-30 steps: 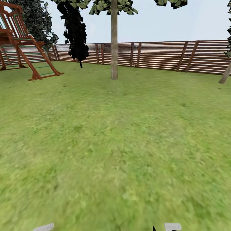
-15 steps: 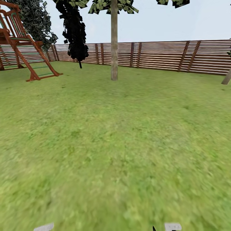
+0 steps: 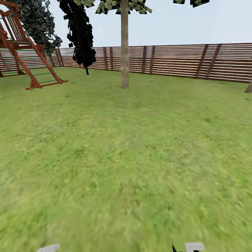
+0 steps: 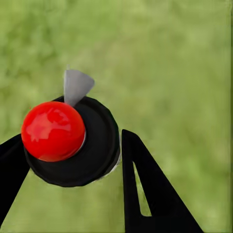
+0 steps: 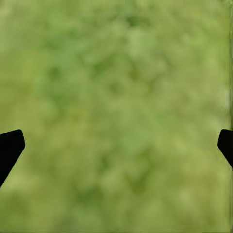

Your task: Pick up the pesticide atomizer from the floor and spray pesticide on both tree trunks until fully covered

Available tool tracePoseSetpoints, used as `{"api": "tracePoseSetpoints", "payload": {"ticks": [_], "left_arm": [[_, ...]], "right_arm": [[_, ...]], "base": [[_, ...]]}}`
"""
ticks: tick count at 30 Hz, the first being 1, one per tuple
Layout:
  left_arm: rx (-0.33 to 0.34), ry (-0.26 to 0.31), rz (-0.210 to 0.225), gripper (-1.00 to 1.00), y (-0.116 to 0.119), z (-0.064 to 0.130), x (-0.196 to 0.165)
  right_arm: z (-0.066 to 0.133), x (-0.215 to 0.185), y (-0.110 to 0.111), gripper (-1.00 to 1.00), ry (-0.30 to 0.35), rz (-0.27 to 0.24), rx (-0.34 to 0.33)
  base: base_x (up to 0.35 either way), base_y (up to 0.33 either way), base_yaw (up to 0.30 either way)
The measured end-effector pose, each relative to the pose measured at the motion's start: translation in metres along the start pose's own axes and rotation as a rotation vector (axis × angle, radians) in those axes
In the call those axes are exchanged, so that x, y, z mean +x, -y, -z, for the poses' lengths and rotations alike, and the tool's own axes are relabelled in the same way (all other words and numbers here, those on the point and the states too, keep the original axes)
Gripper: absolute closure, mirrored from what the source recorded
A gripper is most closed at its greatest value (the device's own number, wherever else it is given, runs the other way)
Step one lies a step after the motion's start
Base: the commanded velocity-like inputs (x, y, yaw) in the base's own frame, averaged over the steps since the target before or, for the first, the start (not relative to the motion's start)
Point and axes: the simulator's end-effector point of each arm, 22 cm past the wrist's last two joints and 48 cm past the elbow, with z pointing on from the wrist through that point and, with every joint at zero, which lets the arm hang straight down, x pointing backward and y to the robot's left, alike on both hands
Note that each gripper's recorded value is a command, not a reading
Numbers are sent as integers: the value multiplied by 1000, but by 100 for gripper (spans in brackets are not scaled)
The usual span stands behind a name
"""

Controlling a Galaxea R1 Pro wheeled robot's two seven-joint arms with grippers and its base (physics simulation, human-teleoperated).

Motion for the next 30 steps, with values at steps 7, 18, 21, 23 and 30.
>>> {"api": "tracePoseSetpoints", "payload": {"ticks": [7,18,21,23,30], "left_arm": [[0,0,0,100,0,0,0],[0,0,0,100,0,0,0],[0,0,0,100,0,0,0],[1,0,1,100,1,0,0],[1,0,1,100,1,0,0]], "right_arm": [[0,-1,2,-100,2,0,4],[0,-2,3,-100,7,-6,7],[0,-2,2,-100,7,-3,5],[0,-2,2,-100,7,-2,5],[0,-2,2,-100,7,0,4]], "base": [[341,0,0],[341,0,0],[341,0,0],[341,0,0],[341,0,0]]}}
